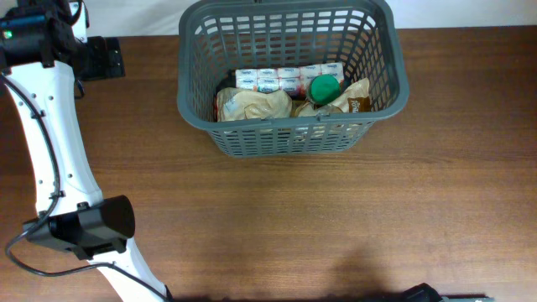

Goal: Pack container

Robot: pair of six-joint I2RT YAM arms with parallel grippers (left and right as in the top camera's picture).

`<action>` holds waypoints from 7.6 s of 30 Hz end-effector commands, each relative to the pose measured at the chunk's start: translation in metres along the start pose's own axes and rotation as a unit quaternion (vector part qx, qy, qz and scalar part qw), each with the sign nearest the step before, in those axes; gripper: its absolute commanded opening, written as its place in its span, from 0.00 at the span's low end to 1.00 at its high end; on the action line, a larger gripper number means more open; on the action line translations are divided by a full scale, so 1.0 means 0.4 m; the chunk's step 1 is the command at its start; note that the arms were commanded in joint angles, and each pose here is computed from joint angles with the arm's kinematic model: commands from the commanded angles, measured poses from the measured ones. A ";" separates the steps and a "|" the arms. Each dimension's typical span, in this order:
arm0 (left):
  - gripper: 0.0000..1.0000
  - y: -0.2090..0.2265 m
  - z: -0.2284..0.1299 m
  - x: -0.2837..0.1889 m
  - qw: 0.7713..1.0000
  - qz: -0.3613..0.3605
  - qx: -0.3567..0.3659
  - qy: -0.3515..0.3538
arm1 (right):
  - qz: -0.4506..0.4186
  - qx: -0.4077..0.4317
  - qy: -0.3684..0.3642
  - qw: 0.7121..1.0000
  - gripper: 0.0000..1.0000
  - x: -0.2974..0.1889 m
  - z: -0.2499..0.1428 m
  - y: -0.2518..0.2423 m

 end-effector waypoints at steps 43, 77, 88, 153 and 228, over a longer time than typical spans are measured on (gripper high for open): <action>0.99 0.005 0.000 0.003 1.000 0.003 -0.008 0.001 | 0.002 0.026 0.094 0.995 0.99 0.536 -0.779 0.300; 0.99 0.005 0.000 0.003 1.000 0.003 -0.008 0.001 | -0.073 0.026 0.138 0.987 0.99 0.544 -0.914 0.260; 0.99 0.004 0.000 0.002 1.000 0.003 -0.008 0.000 | -0.073 0.026 0.138 0.987 0.99 0.544 -0.914 0.260; 0.99 -0.091 -0.604 -0.170 0.810 -0.235 -0.004 -0.538 | -0.073 0.026 0.138 0.987 0.99 0.544 -0.914 0.260; 0.99 -0.119 -0.691 0.011 0.868 -0.223 0.027 -0.442 | -0.073 0.026 0.138 0.987 0.99 0.544 -0.914 0.260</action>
Point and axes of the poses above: each gripper's point midway between its finger pads, its own x axis out along the fingers, its own y axis along the line the jaws close on, z = x × y, the point moved 1 cm from there along -x, back along the fingers, and after that the axes turned 9 degrees about -x, right-handed, at the moved point
